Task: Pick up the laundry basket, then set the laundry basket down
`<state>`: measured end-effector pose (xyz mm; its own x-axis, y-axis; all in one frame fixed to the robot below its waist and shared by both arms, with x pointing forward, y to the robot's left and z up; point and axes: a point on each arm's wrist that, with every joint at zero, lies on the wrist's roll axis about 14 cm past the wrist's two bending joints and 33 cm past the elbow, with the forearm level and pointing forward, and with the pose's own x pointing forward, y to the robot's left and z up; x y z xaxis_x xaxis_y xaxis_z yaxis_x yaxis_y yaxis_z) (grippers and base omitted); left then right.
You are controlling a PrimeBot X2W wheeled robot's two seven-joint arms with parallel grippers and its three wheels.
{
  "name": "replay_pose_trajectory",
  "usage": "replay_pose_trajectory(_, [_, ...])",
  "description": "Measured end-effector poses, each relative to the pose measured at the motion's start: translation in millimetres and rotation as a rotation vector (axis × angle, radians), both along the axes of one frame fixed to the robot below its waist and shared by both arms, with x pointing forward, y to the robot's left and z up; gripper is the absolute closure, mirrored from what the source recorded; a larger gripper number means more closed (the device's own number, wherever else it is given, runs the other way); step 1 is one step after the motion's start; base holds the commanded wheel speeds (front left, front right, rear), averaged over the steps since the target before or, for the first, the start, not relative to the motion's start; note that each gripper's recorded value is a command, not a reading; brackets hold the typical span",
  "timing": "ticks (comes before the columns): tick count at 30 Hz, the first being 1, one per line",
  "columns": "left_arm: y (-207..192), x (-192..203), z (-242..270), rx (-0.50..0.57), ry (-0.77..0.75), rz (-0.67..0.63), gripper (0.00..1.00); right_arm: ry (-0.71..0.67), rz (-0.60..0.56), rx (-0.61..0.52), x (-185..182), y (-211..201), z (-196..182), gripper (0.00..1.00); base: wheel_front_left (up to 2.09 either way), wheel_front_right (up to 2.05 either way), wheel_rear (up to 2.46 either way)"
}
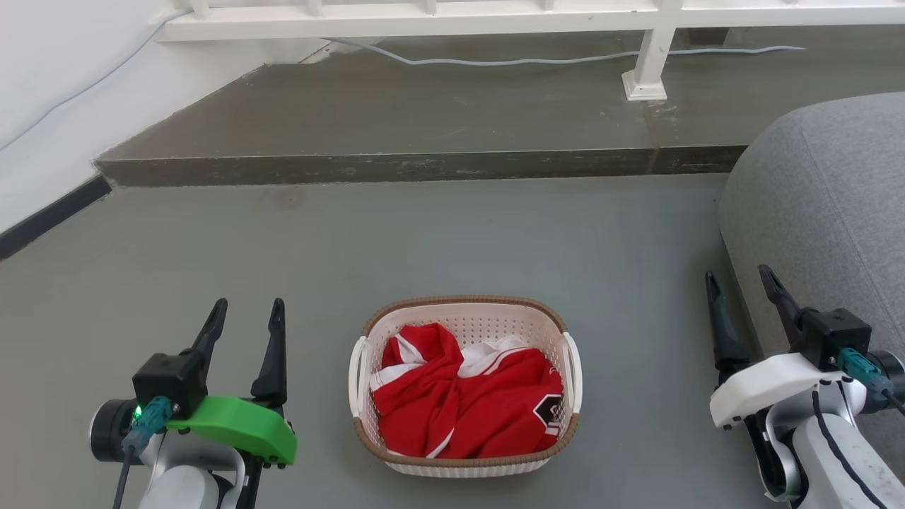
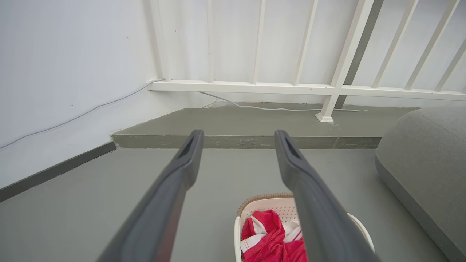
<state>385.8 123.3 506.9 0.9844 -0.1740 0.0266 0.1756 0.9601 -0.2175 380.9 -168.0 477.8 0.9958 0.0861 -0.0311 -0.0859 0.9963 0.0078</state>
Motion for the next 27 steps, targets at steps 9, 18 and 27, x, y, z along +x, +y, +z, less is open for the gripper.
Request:
replay_pose_trajectory(9, [1, 1, -1, 0.006, 0.003, 0.007, 0.00, 0.007, -0.001, 0.003, 0, 0, -2, 0.00, 0.00, 0.00, 0.00])
replay_pose_trajectory(18, [1, 5, -6, 0.008, 0.014, 0.009, 0.00, 0.033, 0.003, 0.012, 2, 2, -11, 0.00, 0.00, 0.00, 0.00])
replay_pose_trajectory(27, [-6, 26, -11, -0.004, 0.026, -0.004, 0.00, 0.080, 0.006, 0.023, 17, 2, -28, 0.00, 0.00, 0.00, 0.00])
